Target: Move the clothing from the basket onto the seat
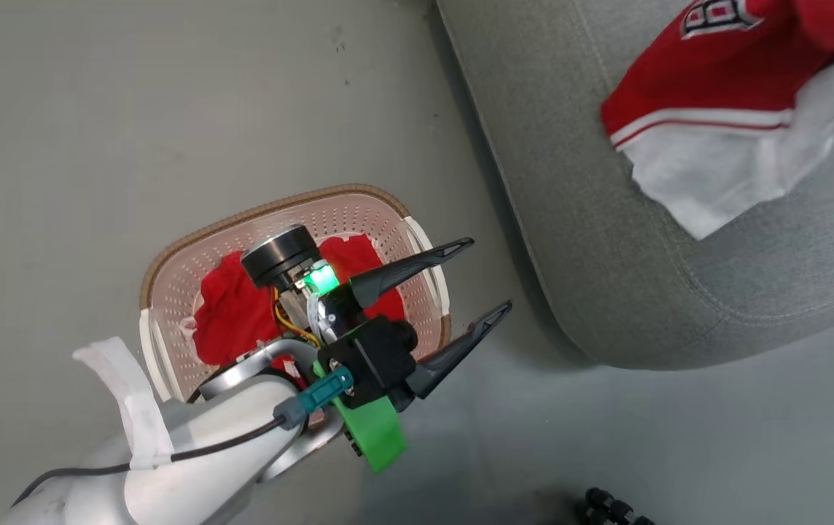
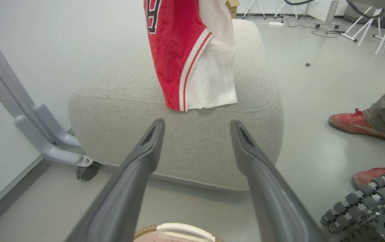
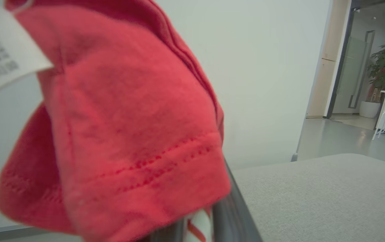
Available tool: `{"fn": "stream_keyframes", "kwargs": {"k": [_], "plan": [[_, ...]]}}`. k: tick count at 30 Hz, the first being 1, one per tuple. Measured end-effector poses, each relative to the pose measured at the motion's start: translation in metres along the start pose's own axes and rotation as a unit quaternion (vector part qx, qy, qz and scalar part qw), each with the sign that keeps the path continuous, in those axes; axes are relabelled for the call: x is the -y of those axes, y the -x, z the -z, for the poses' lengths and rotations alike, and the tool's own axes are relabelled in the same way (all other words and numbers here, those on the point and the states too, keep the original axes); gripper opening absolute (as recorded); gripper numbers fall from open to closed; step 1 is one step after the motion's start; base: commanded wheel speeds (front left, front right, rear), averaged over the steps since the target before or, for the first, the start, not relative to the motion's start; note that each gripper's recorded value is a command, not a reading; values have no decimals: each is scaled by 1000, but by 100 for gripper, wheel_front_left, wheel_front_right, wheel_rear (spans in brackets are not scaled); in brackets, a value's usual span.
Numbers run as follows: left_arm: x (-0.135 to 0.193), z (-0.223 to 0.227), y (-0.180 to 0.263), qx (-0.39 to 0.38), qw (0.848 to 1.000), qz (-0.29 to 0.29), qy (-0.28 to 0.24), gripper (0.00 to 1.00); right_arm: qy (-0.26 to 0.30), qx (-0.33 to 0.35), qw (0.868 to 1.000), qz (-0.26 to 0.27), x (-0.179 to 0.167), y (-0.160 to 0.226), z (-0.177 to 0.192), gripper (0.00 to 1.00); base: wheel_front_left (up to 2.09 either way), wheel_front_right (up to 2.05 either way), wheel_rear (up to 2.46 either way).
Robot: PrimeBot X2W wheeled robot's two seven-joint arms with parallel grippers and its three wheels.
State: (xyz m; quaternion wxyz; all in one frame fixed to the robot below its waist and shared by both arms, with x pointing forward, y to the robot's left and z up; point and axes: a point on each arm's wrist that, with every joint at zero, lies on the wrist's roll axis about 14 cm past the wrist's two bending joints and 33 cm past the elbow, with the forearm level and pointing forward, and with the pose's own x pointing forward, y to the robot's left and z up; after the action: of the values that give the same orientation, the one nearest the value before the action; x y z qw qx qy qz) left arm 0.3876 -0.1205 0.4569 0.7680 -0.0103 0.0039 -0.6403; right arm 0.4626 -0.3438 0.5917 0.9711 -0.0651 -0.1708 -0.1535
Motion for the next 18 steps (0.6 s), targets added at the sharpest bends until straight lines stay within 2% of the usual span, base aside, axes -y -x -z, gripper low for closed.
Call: {"fn": "stream_keyframes", "kwargs": {"k": [3,7,11,15,16,17,18], "plan": [[-2,7,-4,14,1000,10,16,100,36,1,999,20,26,-29,10,0,0,0,0],[-6,18,-4,27,999,9,34,100,92,-30,995,29,52,-50,40,0,0,0,0],[-12,37,5,16,999,-4,47,100,102,-84,989,59,71,-50,88,0,0,0,0],[-19,64,18,-22,999,-19,39,100,97,-120,984,89,76,-47,130,0,0,0,0],[-20,69,21,-27,998,-25,42,100,92,-132,982,97,75,-43,142,44,0,0,0],[-20,72,23,-28,998,-29,47,100,94,-141,980,101,72,-39,152,100,0,0,0],[-21,73,25,-28,998,-34,49,100,94,-149,979,104,70,-35,160,100,0,0,0]]}}
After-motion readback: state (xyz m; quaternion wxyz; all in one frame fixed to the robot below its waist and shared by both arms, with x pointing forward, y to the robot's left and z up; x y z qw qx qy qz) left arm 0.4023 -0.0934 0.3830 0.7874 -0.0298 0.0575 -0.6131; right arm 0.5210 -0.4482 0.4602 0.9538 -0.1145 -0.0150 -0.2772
